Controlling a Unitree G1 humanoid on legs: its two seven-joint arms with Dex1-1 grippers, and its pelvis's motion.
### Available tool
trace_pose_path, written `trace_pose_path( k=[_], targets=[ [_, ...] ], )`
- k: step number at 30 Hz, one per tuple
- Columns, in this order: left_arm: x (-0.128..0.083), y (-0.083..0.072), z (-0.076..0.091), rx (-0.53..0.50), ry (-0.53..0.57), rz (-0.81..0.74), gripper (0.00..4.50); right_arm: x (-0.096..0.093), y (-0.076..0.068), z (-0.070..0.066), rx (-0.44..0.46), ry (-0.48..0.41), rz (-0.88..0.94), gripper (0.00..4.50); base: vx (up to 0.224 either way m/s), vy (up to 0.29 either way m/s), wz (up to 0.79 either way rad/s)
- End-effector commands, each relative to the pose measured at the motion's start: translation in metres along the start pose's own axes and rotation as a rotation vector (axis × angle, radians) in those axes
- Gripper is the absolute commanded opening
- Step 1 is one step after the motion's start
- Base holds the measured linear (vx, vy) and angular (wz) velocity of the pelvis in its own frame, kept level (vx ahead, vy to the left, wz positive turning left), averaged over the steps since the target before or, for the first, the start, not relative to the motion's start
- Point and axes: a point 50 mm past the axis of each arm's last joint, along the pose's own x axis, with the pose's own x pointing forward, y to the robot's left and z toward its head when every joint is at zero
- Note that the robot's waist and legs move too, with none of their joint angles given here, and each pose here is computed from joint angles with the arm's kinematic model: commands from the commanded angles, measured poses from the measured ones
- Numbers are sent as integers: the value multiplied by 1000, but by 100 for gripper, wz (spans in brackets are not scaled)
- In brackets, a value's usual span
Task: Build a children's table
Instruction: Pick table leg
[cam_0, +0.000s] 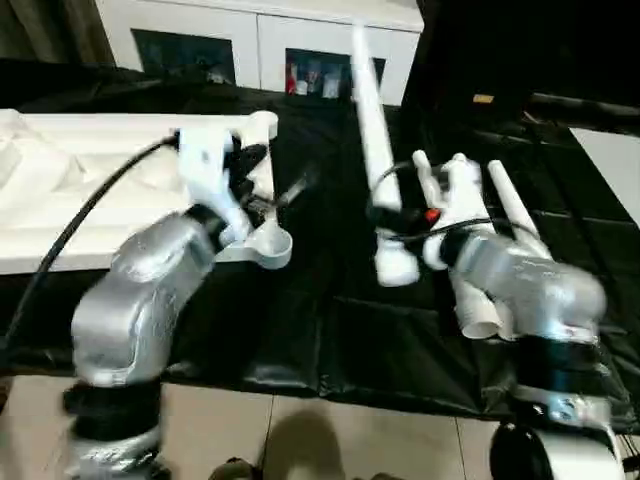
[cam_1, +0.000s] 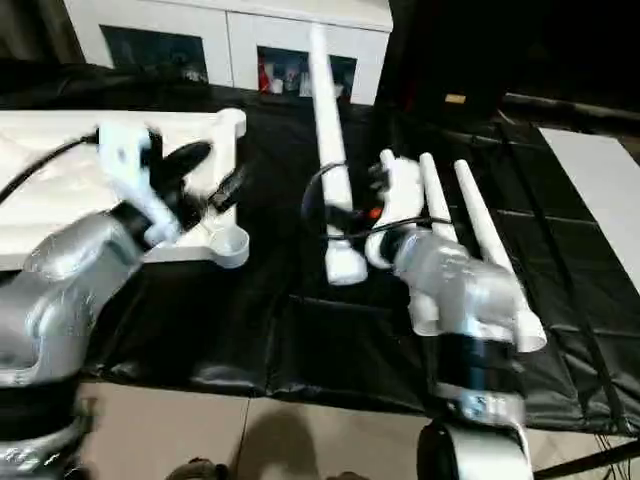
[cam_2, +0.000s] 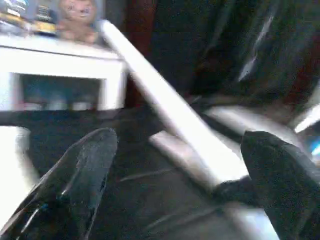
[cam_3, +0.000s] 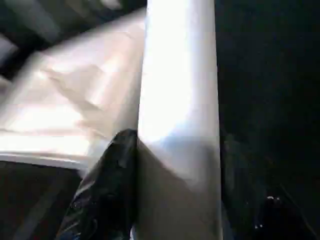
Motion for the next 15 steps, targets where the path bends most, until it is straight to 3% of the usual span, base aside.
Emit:
trace_pose_path(
  k=[1,6,15],
  targets=[
    [10,-13,0,-113,7,-82,450,-10,6,7,-14,-48,87,186,0,0,0],
    [33,-32,9,-307,0,-186,450,-23,19,14,-68,-127,214,186,0,0,0],
    [49,-30,9,-485,69,-199,450,-37,43,13,-171,-173,372,186,0,0,0]
  ],
)
